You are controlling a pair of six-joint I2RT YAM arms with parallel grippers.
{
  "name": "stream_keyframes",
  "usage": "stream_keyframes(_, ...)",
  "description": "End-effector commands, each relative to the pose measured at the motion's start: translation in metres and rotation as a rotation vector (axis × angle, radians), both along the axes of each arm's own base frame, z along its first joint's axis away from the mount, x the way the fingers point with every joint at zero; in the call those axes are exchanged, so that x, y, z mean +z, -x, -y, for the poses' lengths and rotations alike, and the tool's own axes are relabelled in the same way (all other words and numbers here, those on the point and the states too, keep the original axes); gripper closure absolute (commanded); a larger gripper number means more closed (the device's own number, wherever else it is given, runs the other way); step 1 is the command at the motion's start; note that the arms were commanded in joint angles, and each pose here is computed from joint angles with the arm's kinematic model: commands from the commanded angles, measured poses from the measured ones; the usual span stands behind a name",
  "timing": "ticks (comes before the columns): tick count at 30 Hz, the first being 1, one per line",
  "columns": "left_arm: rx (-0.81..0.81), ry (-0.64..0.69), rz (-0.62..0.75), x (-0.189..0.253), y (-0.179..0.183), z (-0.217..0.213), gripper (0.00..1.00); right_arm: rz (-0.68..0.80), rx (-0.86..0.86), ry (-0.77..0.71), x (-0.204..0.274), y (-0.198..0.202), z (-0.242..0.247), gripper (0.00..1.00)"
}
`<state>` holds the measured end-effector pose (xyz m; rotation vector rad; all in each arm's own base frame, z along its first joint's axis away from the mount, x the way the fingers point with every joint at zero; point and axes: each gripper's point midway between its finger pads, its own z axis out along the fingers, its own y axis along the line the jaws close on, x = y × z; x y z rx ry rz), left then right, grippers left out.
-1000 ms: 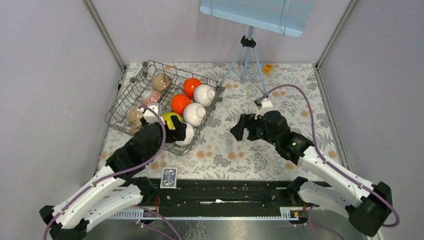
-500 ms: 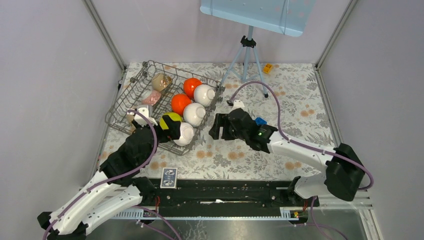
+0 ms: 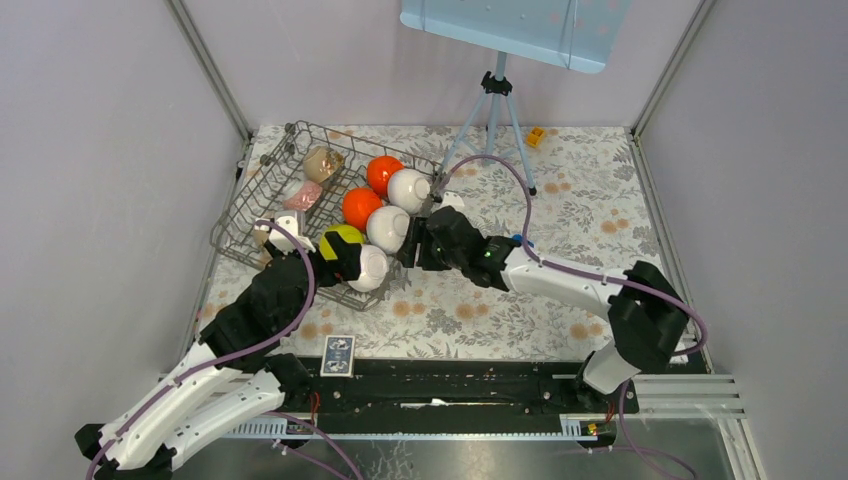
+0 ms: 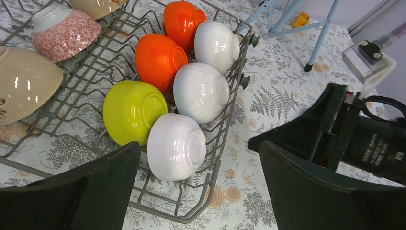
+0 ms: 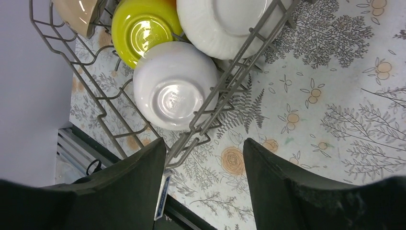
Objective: Unload the bowls from the dish rack
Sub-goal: Adjust the dish rack at the center of the board.
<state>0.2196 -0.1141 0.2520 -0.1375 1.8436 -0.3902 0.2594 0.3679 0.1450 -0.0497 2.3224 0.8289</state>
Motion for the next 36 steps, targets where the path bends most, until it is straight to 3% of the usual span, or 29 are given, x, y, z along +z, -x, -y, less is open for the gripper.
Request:
stream_keyframes(1,-0.013,0.033,0.018,0.008,-0.002,0.006,0.01,0.002,-0.046,0.007,0.008,-0.013,-0.012,0.35)
stream_keyframes(7,-0.013,0.037,0.020,0.009,-0.001,0.005,0.01,-0.034,-0.074,0.081,-0.006,-0.020,-0.015,0.42)
stream_keyframes(21,-0.021,0.041,0.021,0.010,0.000,0.006,0.01,-0.095,-0.075,0.150,-0.030,-0.028,-0.027,0.44)
stream_keyframes(36,-0.009,0.032,0.016,0.008,-0.001,0.004,0.01,-0.118,-0.106,0.288,-0.053,-0.033,-0.013,0.61)
